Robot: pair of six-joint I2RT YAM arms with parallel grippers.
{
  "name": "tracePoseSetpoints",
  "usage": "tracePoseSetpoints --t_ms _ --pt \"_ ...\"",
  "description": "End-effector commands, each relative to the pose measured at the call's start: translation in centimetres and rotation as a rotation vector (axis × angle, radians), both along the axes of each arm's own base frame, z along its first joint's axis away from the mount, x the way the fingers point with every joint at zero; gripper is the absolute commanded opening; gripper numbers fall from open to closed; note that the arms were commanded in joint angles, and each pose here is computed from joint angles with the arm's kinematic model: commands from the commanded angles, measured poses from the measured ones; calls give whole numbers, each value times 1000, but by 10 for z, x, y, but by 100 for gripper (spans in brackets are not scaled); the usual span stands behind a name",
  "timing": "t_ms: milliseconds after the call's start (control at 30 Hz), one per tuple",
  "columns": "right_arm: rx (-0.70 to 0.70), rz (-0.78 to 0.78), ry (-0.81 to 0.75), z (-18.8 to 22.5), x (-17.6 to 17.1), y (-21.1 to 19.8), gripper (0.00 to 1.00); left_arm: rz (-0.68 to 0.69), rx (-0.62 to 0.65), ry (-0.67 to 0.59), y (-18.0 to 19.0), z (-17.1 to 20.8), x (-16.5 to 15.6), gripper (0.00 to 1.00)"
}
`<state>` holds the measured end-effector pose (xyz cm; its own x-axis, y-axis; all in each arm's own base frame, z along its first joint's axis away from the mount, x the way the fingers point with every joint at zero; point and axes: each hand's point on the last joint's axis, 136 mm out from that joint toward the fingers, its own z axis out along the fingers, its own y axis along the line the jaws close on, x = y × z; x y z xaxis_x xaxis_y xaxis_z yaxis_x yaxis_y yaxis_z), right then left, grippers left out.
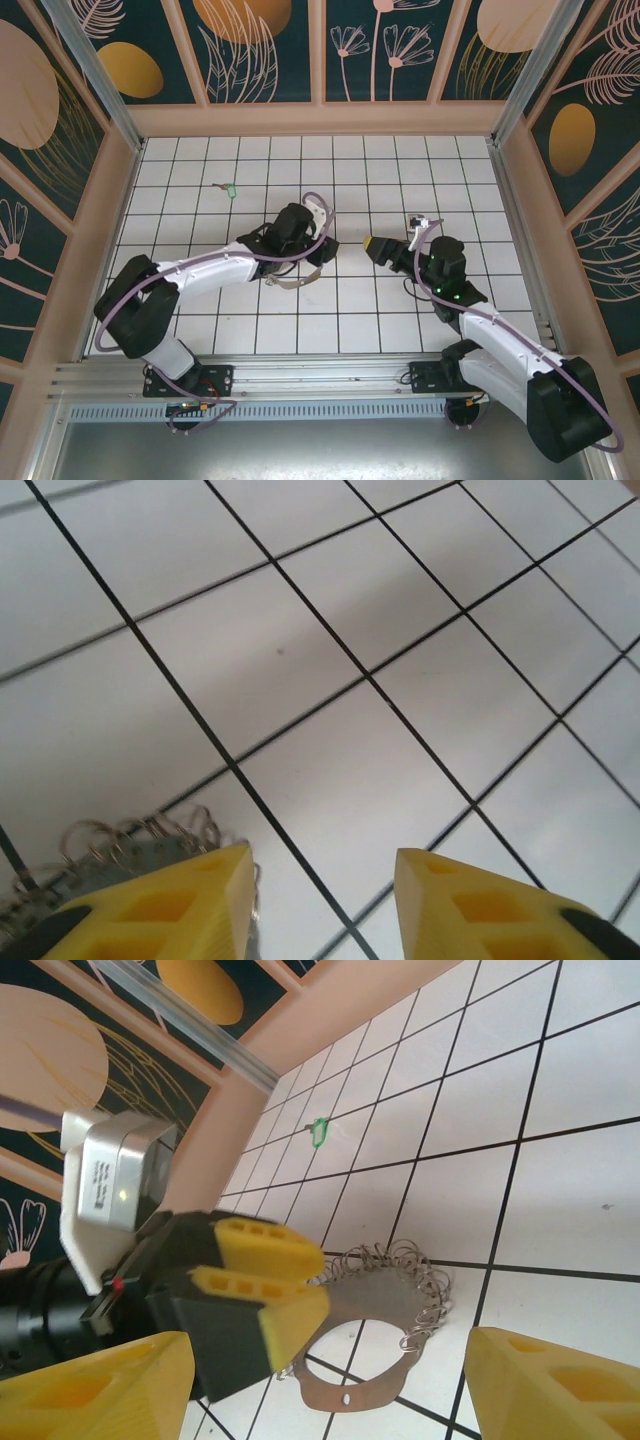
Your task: Put the keys on the keyring
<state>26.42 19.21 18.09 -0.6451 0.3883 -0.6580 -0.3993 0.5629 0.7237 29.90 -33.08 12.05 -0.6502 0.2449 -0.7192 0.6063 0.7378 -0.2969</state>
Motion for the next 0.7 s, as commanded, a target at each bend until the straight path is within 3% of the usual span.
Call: tracePoseSetpoints --t_ms 0,300,667 --pt "-9 -17 35 -12 1 -2 73 -30 -79 78 -1 -10 -18 35" --pt "-8 -22 61 -19 3 -2 73 -32 -175 190 3 -34 -32 34" --pt "-9 -28 62 -19 4 -2 74 9 -167 231 9 -60 -22 35"
